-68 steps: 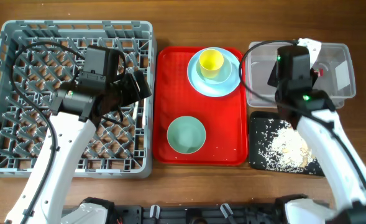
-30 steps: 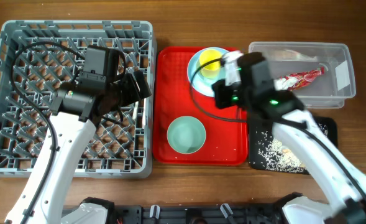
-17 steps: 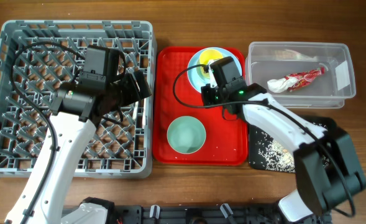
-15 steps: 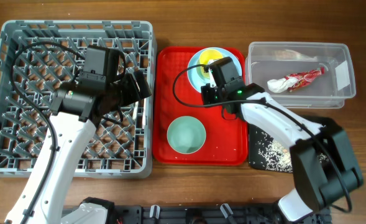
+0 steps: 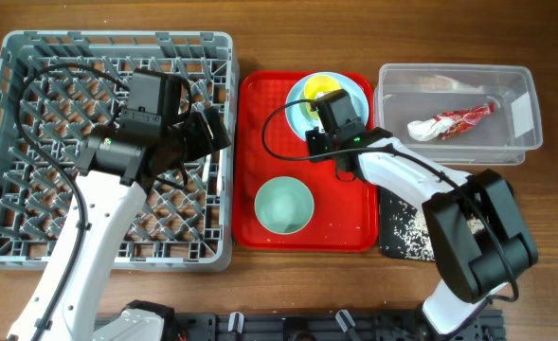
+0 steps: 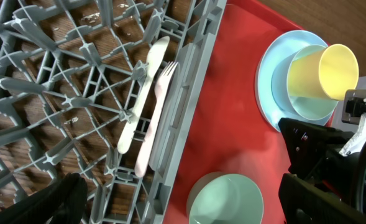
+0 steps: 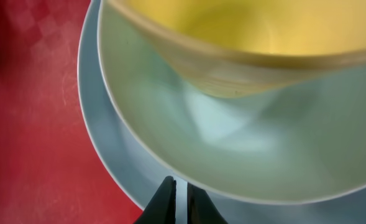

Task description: Sort waste into correct bins and load items into the dishwasher rack

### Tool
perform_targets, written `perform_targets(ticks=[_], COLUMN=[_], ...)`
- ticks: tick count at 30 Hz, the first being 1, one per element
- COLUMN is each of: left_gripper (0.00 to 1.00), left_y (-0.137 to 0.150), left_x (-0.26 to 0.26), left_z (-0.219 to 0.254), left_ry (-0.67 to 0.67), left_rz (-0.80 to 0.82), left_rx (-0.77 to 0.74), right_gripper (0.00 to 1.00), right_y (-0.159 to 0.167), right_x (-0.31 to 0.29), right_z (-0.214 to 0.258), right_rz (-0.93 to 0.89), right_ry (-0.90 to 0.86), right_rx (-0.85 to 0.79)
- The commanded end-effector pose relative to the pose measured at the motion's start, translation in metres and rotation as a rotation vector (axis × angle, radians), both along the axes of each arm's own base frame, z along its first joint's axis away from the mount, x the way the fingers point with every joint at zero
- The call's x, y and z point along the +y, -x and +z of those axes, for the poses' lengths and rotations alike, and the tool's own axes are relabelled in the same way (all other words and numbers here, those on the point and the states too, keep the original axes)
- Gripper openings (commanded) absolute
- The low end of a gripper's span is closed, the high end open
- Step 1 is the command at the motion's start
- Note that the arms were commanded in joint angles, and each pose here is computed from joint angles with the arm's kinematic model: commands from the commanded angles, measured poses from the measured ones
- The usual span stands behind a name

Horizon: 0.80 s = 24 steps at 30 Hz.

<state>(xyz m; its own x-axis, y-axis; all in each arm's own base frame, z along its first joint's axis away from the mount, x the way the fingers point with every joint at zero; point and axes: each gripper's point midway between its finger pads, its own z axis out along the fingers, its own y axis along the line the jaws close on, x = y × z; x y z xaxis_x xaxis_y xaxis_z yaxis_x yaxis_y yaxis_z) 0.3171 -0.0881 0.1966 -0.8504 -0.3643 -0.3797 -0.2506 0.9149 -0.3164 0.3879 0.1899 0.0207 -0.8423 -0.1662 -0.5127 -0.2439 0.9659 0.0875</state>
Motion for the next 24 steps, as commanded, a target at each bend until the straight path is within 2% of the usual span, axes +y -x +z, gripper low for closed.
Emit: perform_targets(ticks=[1, 8, 12, 17, 24], left_gripper=[1.0, 1.0, 1.0, 1.0, 1.0], left_y=[-0.001, -0.001, -0.001, -0.001, -0.001], left_x=[-0.001, -0.001, -0.001, -0.001, -0.001], left_z=[0.005, 0.005, 0.005, 0.005, 0.005], left_ry=[0.019, 0.019, 0.019, 0.019, 0.019], left_rz=[0.01, 0.01, 0.01, 0.01, 0.01], left_rx=[-0.011, -0.011, -0.01, -0.011, -0.011], right_gripper=[0.09, 0.08, 0.08, 0.11, 0.11], right_y=[0.009, 0.04, 0.047, 0.066, 0.074], right_x=[-0.008, -0.011, -0.013, 0.02, 0.015], right_z=[-0.014, -0.028, -0.029, -0.022, -0.017], right_rz=[-0.022, -0.007, -0.003, 0.195, 0.188], right_ry=[0.039, 0.04, 0.044, -0.096, -0.086], right_rx=[0.048, 0.194, 0.222, 0.282, 0.309])
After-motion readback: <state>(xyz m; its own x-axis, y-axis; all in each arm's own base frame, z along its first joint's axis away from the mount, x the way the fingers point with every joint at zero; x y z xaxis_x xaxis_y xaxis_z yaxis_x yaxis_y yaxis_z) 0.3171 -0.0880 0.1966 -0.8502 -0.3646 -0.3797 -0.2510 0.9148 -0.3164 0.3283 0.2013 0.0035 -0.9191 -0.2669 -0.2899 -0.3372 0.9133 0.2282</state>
